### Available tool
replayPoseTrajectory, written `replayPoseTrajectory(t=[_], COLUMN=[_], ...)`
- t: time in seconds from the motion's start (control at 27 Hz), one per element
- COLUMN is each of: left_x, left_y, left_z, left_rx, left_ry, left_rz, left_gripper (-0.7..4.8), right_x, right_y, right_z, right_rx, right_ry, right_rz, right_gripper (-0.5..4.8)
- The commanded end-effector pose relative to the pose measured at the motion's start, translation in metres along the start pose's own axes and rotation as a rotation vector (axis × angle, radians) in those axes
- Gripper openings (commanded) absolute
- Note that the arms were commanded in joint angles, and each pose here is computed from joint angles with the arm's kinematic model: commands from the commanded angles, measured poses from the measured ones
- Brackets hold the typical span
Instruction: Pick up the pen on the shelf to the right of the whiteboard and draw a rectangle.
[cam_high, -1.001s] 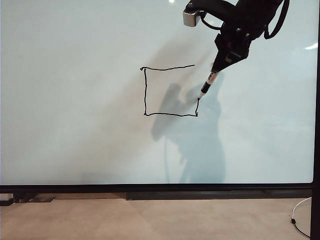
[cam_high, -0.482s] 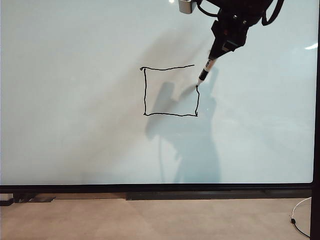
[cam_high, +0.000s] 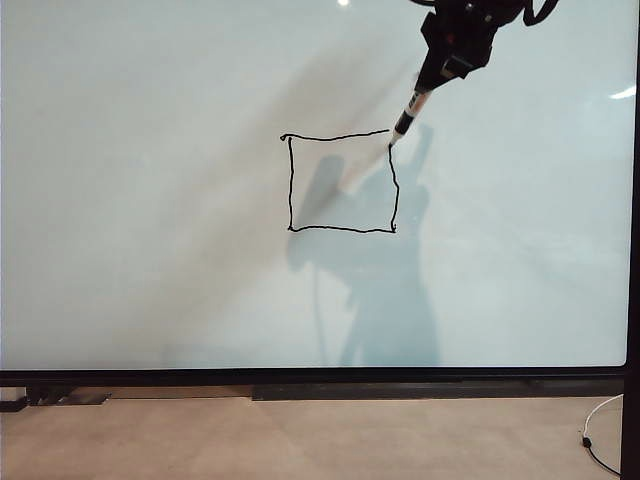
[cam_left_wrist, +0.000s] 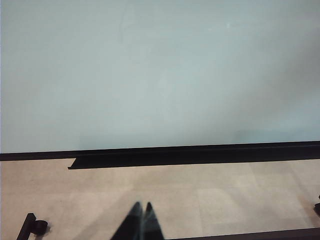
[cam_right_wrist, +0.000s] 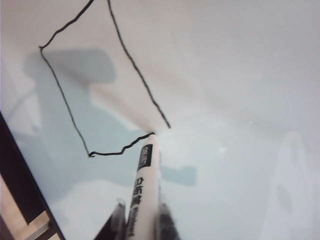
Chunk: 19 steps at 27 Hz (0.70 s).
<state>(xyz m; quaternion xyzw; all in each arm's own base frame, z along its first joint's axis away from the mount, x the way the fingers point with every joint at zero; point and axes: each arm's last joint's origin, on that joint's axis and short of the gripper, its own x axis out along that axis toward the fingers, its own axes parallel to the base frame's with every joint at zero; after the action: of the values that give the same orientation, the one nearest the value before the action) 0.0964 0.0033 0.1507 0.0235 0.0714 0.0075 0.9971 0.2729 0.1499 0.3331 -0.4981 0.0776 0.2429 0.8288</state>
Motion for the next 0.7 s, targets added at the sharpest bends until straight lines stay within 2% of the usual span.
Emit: replayPoseTrajectory(t=[0.04, 0.33, 0.48, 0.59, 0.7], left_x=[0.0, 0.0, 0.0, 0.0, 0.0], left_y=[0.0, 0.0, 0.0, 0.0, 0.0], left_z=[0.002, 0.002, 0.002, 0.002, 0.002], left_rx=[0.001, 0.001, 0.001, 0.001, 0.001], left_ry=[-0.016, -0.016, -0.015, -0.016, -0.015], left_rz=[0.0, 0.0, 0.0, 0.0, 0.0], left_gripper=[-0.05, -0.05, -0.05, -0.05, -0.05], right_x=[-0.007, -0.011, -0.021, -0.041, -0.068], right_y=[-0.012, -0.013, -0.005, -0.001, -0.005], right_z=[0.006, 0.008, 0.011, 0.014, 0.012], right_rx=[0.014, 0.014, 0.015, 0.08, 0.172], right_ry=[-0.039, -0.036, -0.02, -0.02, -0.083], right_rz=[-0.09, -0.105, -0.04, 0.008, -0.014], right_gripper=[-0.05, -0.05, -0.06, -0.06, -0.06])
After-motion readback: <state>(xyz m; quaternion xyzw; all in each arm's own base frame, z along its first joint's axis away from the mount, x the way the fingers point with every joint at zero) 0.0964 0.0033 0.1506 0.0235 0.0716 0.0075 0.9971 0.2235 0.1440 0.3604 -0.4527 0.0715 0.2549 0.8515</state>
